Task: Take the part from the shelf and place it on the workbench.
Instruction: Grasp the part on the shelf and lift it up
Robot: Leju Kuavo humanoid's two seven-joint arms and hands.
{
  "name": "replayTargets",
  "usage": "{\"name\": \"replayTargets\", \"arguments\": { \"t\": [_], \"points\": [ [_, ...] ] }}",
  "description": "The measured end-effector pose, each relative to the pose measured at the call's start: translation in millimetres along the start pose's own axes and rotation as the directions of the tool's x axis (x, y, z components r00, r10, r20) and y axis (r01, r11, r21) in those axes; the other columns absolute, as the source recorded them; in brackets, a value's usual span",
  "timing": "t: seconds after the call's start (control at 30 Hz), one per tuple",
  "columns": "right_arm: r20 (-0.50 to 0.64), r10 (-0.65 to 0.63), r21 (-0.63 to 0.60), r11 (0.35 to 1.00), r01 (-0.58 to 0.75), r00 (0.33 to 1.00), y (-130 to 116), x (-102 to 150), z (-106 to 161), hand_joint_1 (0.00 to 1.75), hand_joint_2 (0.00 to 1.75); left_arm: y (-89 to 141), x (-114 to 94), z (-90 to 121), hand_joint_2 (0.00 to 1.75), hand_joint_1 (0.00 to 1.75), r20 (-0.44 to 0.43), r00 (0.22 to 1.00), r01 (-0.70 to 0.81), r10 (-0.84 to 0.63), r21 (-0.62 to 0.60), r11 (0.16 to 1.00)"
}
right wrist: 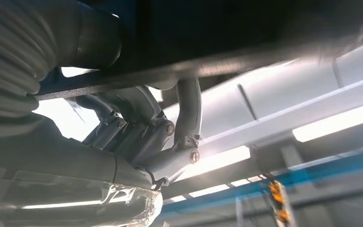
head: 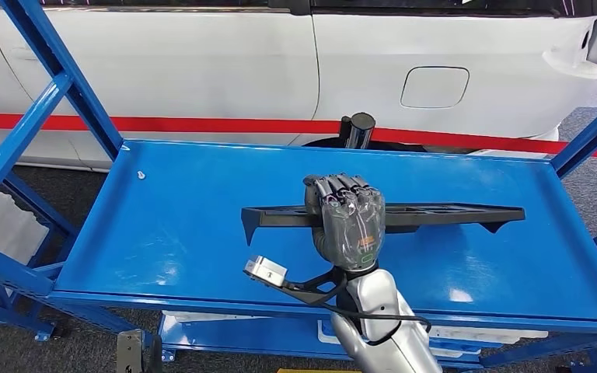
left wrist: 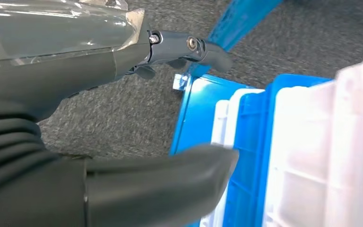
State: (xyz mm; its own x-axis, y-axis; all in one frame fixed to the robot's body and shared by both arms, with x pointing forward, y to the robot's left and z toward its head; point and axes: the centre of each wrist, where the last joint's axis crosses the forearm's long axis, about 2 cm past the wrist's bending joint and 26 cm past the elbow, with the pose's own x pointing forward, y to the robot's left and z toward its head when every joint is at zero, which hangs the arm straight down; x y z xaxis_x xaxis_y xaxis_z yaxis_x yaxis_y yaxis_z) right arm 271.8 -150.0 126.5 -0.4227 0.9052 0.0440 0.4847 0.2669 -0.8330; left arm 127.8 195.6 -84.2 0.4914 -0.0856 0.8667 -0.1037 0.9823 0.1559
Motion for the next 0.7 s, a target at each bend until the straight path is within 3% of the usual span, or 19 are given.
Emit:
{"name": "replayTargets", "arguments": {
  "t": [0.07, 0.2, 0.37, 0.53, 0.7],
  "points": [
    [0.010, 0.024, -0.011, 1.000, -0.024, 1.000, -5.6, -12.4, -6.4, 1.75, 1.75, -0.5, 3.4, -3.2, 1.75, 0.00, 0.015, 1.000, 0.007, -0.007, -0.003, 1.000],
    [0.011, 0.069, -0.033, 0.997, -0.068, 0.998, -14.0, -37.5, -18.2, 1.75, 1.75, -3.3, 9.1, -8.1, 0.00, 0.00, 0.021, 0.999, -0.036, 0.038, -0.069, 0.997],
    [0.004, 0.094, -0.031, 0.995, -0.094, 0.996, -18.3, -52.6, -23.6, 1.75, 1.75, -5.9, 13.1, -10.9, 0.00, 0.00, 0.022, 0.998, -0.056, 0.059, -0.114, 0.992],
    [-0.035, 0.064, -0.012, 0.998, -0.064, 0.997, -33.8, -88.5, -39.3, 1.75, 1.75, -7.8, 24.9, -21.1, 0.00, 0.00, 0.015, 0.998, -0.051, 0.054, -0.158, 0.986],
    [-0.041, 0.038, -0.027, 0.999, -0.039, 0.998, -38.5, -91.9, -46.1, 1.75, 1.75, -7.2, 26.1, -22.4, 0.00, 0.00, 0.017, 0.998, -0.056, 0.059, -0.155, 0.986]
  ]
}}
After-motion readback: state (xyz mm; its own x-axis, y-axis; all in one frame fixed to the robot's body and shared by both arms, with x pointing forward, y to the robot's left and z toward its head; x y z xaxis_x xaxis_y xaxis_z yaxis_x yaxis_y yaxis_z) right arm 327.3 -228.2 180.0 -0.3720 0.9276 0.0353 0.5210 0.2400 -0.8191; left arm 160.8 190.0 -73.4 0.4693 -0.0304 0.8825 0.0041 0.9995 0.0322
